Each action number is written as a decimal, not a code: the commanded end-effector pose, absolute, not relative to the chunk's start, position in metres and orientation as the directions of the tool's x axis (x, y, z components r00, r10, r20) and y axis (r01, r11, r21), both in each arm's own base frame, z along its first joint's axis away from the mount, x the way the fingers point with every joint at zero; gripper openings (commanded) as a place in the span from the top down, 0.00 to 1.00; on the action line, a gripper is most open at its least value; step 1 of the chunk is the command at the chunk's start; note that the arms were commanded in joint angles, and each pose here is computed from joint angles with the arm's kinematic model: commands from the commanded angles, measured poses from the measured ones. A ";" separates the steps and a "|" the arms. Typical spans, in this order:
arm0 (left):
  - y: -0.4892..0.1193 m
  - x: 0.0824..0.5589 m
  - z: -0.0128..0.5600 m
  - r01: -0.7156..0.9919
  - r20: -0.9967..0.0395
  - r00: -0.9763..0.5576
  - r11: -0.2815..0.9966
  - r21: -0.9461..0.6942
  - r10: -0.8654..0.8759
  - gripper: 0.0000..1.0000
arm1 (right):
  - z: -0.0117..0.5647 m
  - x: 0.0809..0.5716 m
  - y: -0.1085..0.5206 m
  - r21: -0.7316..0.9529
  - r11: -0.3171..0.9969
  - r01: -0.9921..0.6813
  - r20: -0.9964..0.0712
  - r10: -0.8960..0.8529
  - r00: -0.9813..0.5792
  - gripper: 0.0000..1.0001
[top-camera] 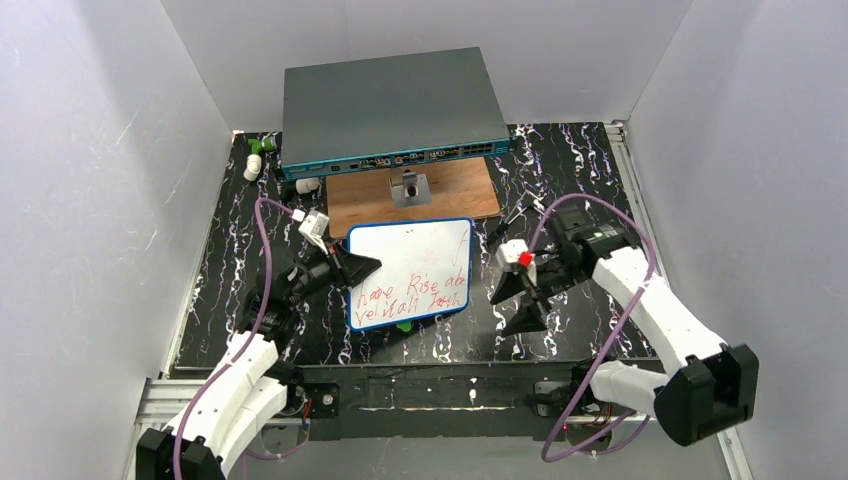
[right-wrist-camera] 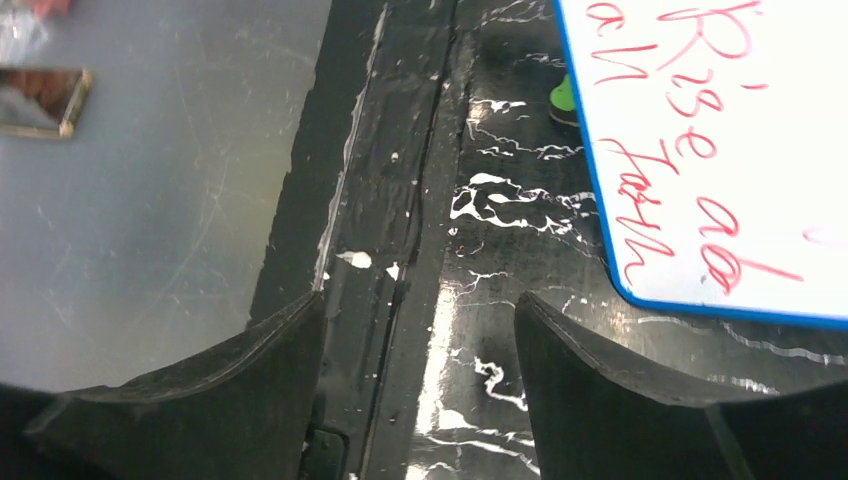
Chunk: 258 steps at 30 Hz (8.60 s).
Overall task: Erase the whiteboard
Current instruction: Pick up the whiteboard eraser from the center of the board, then erase the whiteboard at the center of the board.
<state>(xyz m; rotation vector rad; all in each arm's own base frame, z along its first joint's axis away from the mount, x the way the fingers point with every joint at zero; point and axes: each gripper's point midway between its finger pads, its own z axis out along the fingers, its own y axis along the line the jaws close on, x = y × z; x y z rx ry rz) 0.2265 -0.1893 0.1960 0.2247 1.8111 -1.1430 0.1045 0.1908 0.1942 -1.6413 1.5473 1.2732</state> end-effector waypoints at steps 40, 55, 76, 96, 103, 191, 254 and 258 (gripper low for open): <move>-0.159 0.239 0.187 0.632 -0.912 -0.410 0.727 -0.270 0.017 1.00 | 0.093 0.107 0.352 -0.076 -0.633 -0.771 -0.652 -0.554 0.519 0.24; -0.143 0.253 0.179 0.625 -0.928 -0.354 0.767 -0.143 0.115 1.00 | 0.064 0.135 0.378 -0.161 -0.668 -0.727 -0.531 -0.562 0.634 0.27; -0.142 0.250 0.177 0.625 -0.925 -0.357 0.769 -0.135 0.128 1.00 | 0.071 0.134 0.379 -0.128 -0.668 -0.733 -0.542 -0.572 0.616 0.33; -0.141 0.251 0.176 0.624 -0.923 -0.362 0.770 -0.134 0.132 1.00 | 0.039 0.158 0.380 -0.051 -0.656 -0.753 -0.525 -0.624 0.579 0.51; -0.142 0.250 0.176 0.626 -0.923 -0.362 0.768 -0.137 0.130 1.00 | 0.030 0.155 0.372 -0.024 -0.658 -0.753 -0.507 -0.641 0.577 0.62; -0.232 0.175 0.120 0.478 -0.679 -0.721 0.611 -0.631 -0.137 1.00 | 0.146 0.231 0.252 0.197 0.334 -0.922 -0.855 -0.402 -0.328 0.99; -0.235 0.164 0.109 0.518 -0.678 -0.732 0.594 -0.616 -0.066 1.00 | 0.118 0.340 0.224 0.209 0.790 -0.576 -0.793 -0.207 -0.572 0.99; -0.235 0.164 0.109 0.526 -0.682 -0.729 0.590 -0.613 -0.058 1.00 | 0.114 0.298 0.247 0.337 0.648 -0.683 -0.756 -0.245 -0.606 0.99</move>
